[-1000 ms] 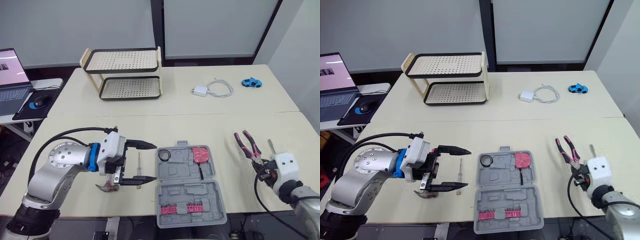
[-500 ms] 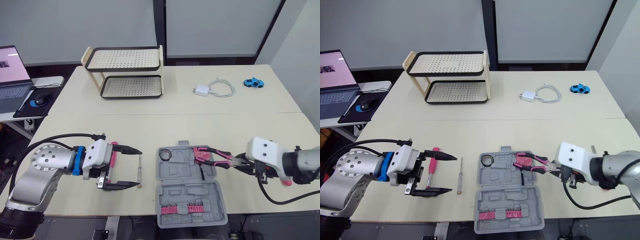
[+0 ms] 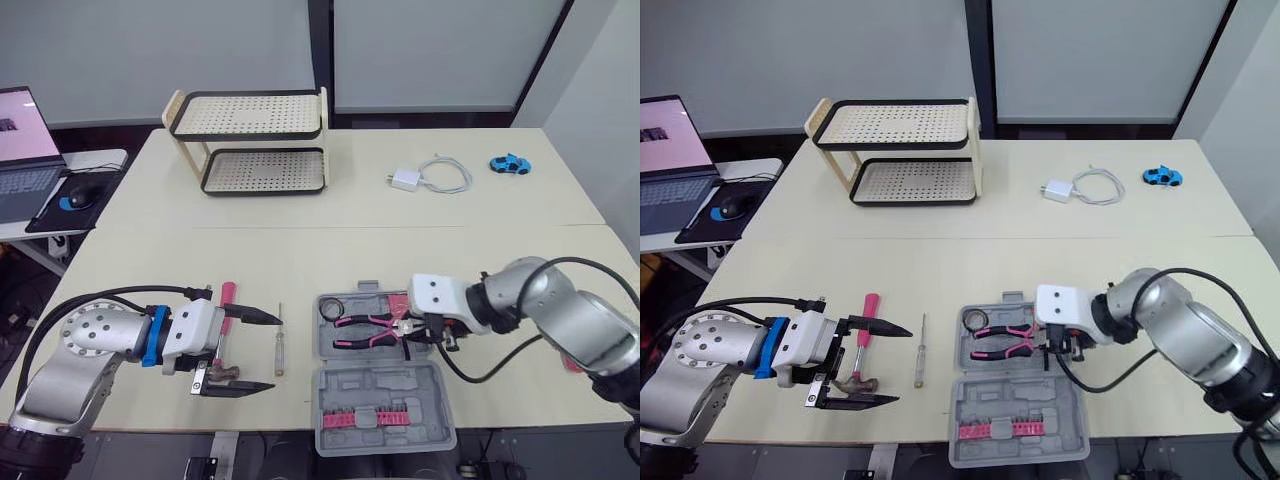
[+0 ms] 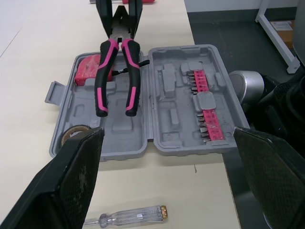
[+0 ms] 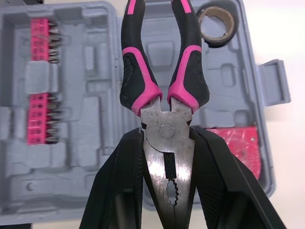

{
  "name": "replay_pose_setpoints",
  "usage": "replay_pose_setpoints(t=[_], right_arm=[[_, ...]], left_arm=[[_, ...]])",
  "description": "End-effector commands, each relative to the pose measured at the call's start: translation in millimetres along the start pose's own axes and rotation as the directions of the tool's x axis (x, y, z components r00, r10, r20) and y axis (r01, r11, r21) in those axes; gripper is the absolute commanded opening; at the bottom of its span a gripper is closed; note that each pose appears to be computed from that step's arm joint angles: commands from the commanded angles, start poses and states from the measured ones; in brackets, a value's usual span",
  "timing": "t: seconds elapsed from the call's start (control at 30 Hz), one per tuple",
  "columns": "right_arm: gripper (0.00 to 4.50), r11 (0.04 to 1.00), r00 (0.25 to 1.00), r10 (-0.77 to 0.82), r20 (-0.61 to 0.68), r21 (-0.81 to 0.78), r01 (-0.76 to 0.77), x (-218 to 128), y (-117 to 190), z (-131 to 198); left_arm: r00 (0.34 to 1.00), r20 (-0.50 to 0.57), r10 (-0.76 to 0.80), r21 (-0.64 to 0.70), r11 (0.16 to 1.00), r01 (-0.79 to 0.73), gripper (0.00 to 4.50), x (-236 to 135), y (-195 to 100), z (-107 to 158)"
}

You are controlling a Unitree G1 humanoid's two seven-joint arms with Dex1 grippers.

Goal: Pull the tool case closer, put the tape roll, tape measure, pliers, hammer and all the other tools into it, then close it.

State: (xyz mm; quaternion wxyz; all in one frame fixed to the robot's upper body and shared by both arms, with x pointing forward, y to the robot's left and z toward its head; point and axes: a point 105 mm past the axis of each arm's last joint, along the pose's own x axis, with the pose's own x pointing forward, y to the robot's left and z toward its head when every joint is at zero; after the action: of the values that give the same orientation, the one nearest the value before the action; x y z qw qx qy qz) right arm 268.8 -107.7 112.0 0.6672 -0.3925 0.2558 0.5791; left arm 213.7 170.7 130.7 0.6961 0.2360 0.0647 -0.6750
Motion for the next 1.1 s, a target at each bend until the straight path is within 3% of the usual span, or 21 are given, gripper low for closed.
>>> replay_pose_setpoints(t=[0.03, 0.97, 1.1], right_arm=[[1.16, 0.999, 1.0, 0.011, 0.001, -0.049, -0.011, 10.2, -4.6, 6.6], [1.16, 0.996, 0.997, 0.078, -0.005, -0.035, -0.078, 51.7, -9.4, -0.3], [2.52, 0.998, 0.998, 0.06, 0.013, -0.029, -0.06, 45.5, -12.9, 2.7]], left_arm=[[1.0, 0.0, -0.008, 0.042, 0.999, 0.008, 4.5, -0.9, -0.8, 8.0], [1.0, 0.011, 0.004, 0.048, 0.999, -0.005, 4.5, 5.4, 3.9, 6.2], [1.0, 0.015, 0.003, 0.053, 0.999, -0.004, 4.5, 7.6, 4.9, 6.8]])
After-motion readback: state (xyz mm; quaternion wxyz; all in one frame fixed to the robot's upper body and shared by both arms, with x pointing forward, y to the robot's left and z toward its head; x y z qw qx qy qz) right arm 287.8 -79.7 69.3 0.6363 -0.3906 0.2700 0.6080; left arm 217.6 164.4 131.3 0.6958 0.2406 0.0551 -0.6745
